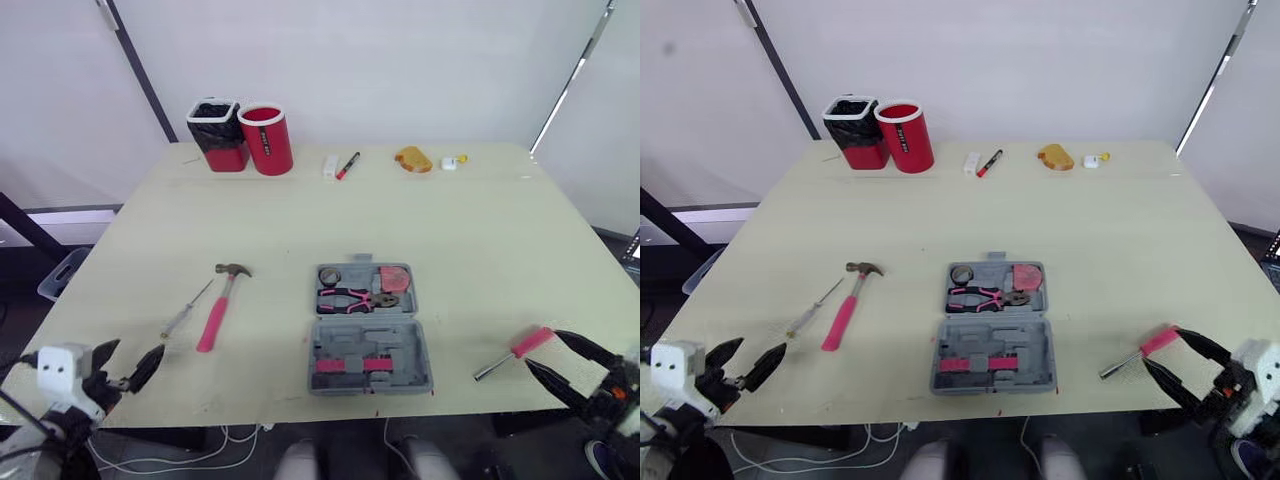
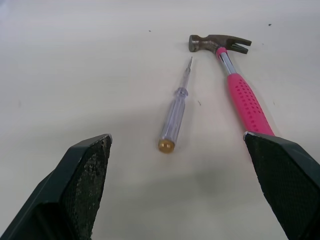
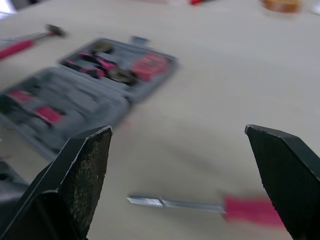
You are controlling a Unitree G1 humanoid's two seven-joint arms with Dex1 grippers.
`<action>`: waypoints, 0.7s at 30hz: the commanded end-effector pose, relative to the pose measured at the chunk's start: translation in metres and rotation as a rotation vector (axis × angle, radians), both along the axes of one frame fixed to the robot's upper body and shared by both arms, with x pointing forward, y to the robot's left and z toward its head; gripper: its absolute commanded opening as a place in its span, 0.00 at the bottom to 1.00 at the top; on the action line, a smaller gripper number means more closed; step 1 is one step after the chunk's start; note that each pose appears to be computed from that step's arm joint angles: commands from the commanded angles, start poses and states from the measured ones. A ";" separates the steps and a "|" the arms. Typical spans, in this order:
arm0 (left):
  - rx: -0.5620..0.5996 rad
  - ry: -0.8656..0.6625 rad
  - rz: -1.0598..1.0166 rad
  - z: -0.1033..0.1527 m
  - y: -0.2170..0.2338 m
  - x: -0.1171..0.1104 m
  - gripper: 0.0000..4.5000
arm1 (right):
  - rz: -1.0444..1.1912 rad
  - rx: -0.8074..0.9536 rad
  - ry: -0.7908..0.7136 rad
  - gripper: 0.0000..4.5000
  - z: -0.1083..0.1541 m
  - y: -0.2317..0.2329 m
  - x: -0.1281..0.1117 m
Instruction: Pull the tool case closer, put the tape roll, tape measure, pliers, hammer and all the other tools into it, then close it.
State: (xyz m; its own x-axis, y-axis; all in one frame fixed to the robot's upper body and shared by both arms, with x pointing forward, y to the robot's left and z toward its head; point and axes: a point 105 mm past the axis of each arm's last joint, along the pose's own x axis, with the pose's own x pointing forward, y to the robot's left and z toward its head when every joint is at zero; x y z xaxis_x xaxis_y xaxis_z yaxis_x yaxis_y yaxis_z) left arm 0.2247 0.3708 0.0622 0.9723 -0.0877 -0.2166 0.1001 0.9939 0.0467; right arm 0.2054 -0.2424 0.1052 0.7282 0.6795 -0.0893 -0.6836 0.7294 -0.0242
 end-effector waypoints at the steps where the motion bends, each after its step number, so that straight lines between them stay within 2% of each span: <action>1: 0.018 0.038 -0.035 0.000 0.000 0.016 1.00 | 0.202 -0.021 -0.080 1.00 0.024 0.032 0.006; 7: 0.043 0.099 -0.082 -0.007 0.000 0.047 1.00 | 0.422 -0.086 -0.177 1.00 0.044 0.070 0.030; 10: 0.050 0.125 -0.122 -0.010 -0.006 0.060 1.00 | 0.470 -0.100 -0.191 1.00 0.043 0.080 0.037; 19: 0.058 0.155 -0.155 -0.014 -0.008 0.078 1.00 | 0.514 -0.091 -0.217 1.00 0.045 0.093 0.045; 21: 0.071 0.175 -0.171 -0.017 -0.008 0.078 0.88 | 0.527 -0.090 -0.217 1.00 0.045 0.095 0.045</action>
State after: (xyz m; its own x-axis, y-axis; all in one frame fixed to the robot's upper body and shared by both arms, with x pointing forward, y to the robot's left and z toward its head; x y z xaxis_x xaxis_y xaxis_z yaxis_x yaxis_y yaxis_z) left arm 0.3050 0.3571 0.0415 0.8967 -0.2276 -0.3796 0.2663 0.9625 0.0520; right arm 0.2526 -0.1505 0.1425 0.3254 0.9433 -0.0654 -0.9262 0.3040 -0.2231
